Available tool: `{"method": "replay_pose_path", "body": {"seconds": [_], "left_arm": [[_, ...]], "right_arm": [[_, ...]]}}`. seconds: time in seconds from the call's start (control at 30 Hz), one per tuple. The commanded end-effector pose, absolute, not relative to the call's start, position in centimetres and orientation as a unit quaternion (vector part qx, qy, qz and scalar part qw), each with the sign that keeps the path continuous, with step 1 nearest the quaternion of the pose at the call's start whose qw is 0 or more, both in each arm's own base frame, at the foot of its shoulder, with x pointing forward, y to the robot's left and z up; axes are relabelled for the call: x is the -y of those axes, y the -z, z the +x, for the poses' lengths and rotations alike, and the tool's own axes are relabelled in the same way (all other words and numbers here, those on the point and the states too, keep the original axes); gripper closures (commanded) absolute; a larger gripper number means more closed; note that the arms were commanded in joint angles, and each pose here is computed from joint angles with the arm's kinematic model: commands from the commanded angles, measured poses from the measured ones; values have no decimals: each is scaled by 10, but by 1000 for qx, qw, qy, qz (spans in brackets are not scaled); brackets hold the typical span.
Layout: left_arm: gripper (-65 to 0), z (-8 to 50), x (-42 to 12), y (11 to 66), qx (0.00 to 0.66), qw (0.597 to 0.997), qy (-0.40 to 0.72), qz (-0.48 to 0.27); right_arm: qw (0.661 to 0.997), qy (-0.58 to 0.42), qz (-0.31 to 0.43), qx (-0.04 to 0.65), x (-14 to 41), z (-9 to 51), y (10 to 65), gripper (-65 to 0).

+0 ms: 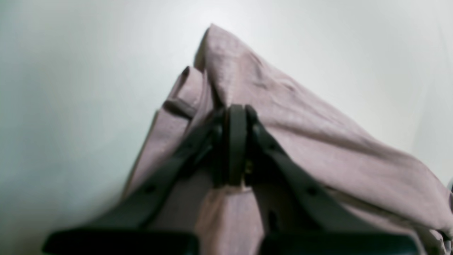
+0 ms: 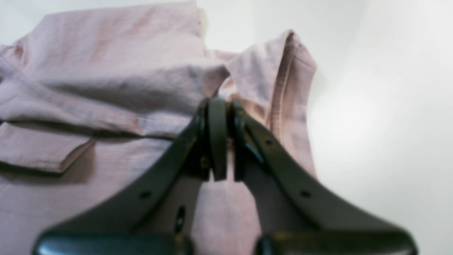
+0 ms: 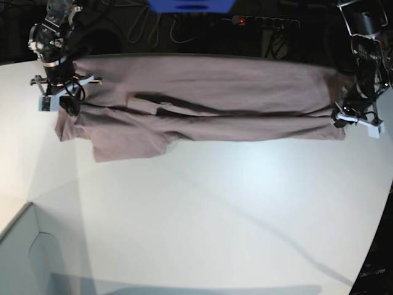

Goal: Layout the t-shirt on the table in an organized manner, then fold the t-shirt properly
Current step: 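Hold the folded shirt edge with both grippers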

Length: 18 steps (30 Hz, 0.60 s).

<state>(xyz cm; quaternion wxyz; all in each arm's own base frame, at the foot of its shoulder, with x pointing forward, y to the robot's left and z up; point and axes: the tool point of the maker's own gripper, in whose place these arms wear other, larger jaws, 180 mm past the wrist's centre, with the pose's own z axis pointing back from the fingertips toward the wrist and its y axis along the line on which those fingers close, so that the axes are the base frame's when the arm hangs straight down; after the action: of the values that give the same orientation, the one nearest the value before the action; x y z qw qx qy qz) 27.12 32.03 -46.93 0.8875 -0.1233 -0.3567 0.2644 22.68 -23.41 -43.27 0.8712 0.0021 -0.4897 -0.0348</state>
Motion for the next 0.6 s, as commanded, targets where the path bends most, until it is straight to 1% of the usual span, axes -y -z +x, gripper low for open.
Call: {"method": "replay_pose_path", "body": {"seconds": [0.0, 0.13, 0.27, 0.33, 0.57], "left_arm": [[-1, 273, -327, 466, 358, 889, -262, -114], [-11, 273, -327, 466, 358, 889, -262, -115], [-74, 273, -327, 466, 358, 889, -262, -115], [-93, 273, -327, 466, 358, 889, -262, -115], [-99, 273, -327, 466, 358, 889, -262, -115]], "right_arm": [[858, 34, 3, 512, 236, 233, 421, 0], [858, 35, 4, 512, 235, 233, 421, 0], [858, 35, 4, 512, 235, 233, 421, 0], [858, 35, 4, 512, 235, 233, 421, 0], [858, 35, 4, 513, 235, 234, 421, 0]]}}
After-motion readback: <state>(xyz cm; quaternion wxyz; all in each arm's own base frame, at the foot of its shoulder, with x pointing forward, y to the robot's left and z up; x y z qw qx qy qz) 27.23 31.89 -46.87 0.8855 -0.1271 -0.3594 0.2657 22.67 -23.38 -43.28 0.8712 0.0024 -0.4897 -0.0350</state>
